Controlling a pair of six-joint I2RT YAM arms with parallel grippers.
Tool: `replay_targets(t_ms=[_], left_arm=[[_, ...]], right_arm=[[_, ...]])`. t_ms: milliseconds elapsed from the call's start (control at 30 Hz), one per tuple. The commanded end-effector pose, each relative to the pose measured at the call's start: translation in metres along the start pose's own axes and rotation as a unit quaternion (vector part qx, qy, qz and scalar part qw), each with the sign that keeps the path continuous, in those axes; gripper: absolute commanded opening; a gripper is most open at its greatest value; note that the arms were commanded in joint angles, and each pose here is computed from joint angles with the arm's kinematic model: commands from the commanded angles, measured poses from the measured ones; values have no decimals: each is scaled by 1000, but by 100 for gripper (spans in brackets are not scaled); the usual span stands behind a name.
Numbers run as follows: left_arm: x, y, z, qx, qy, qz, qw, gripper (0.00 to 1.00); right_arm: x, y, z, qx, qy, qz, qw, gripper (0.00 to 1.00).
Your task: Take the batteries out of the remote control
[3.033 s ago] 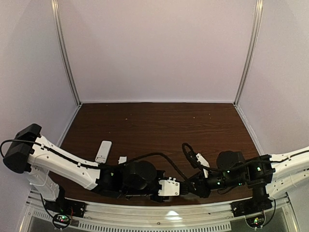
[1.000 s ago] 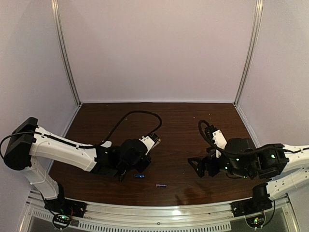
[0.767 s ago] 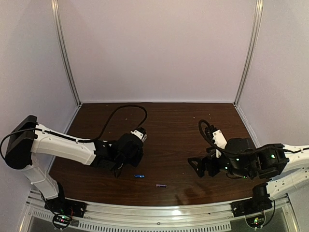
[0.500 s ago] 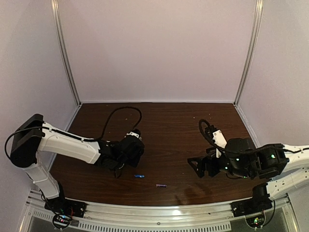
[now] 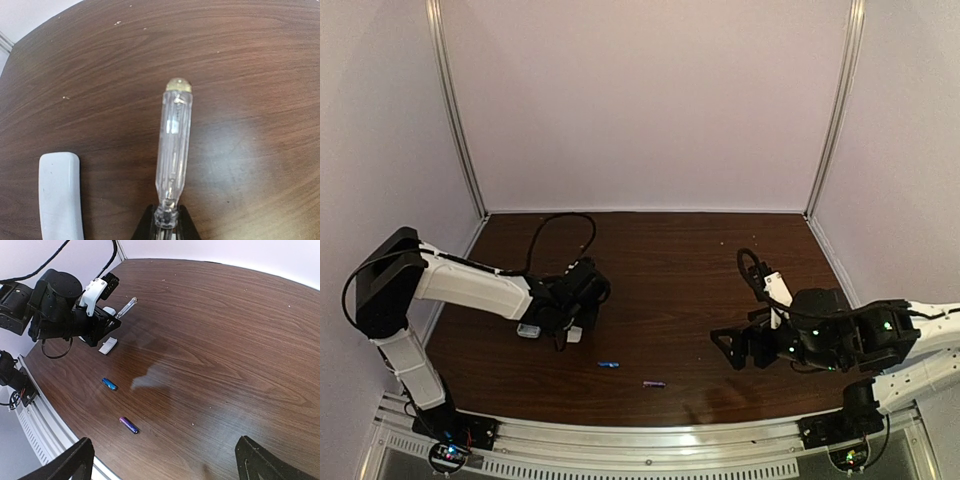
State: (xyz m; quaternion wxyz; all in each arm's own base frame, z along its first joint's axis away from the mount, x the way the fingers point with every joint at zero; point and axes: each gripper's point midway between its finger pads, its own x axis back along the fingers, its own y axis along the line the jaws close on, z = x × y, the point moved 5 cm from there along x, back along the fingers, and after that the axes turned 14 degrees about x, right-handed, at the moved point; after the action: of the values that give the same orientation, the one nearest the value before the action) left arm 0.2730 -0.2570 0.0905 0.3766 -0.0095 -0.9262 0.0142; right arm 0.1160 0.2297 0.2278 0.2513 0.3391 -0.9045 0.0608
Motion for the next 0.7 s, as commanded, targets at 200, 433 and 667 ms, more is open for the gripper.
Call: replay_targets(t_ms=[200,433,667], left_arm=[[-19,36,-7,17,17,-3,1000,0],[-31,48,-3,28,26,0,999,0],[-36,51,-2,32,26,-12,999,0]], right_arm=[[0,-5,12,-19,11,-2,1000,100],[-4,-3,17,-24,18,-5,1000,100],[-2,-2,19,-29,18,-16,999,100]])
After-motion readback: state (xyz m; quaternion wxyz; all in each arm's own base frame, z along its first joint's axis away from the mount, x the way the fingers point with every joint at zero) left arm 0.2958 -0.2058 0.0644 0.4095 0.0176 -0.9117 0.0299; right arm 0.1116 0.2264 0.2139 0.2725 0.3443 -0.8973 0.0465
